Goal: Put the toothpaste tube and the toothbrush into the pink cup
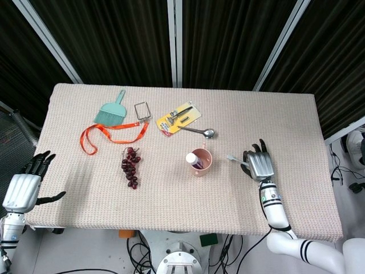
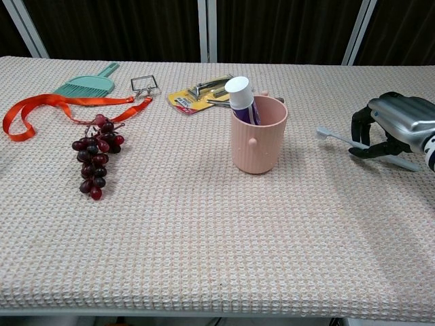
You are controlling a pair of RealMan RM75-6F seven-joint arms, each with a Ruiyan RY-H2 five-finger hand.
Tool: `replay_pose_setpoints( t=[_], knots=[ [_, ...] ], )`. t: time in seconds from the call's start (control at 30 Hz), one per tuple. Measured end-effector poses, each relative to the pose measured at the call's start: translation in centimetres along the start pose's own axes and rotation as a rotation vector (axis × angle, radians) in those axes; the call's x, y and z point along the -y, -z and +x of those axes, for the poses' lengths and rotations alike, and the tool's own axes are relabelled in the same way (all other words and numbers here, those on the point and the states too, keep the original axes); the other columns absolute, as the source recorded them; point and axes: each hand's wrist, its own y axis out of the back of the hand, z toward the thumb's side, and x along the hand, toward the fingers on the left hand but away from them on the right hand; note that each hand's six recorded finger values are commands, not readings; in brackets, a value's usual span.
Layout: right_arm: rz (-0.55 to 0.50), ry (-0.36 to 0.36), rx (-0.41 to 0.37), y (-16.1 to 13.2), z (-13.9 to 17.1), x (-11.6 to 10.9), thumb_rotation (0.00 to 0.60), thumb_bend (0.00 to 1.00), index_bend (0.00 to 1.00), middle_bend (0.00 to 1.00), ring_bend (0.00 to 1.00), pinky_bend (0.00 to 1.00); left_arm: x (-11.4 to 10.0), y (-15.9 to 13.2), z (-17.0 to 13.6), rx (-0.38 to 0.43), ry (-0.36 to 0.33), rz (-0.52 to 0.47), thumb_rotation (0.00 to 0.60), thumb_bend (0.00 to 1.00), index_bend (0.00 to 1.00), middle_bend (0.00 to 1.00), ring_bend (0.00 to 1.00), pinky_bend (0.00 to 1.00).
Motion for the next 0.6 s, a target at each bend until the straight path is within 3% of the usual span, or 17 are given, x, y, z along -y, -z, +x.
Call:
replay_pose_setpoints(
  t=[0.6],
  knots=[
    [-0.007, 0.030, 0.003, 0.08, 0.07, -0.44, 0.600, 0.92, 0.73, 0.64, 0.21, 0.00, 0.07, 0.08, 0.02, -0.003, 0.002, -0.001, 0.441, 0.00, 0.09, 0.04, 0.06, 0.25]
  ],
)
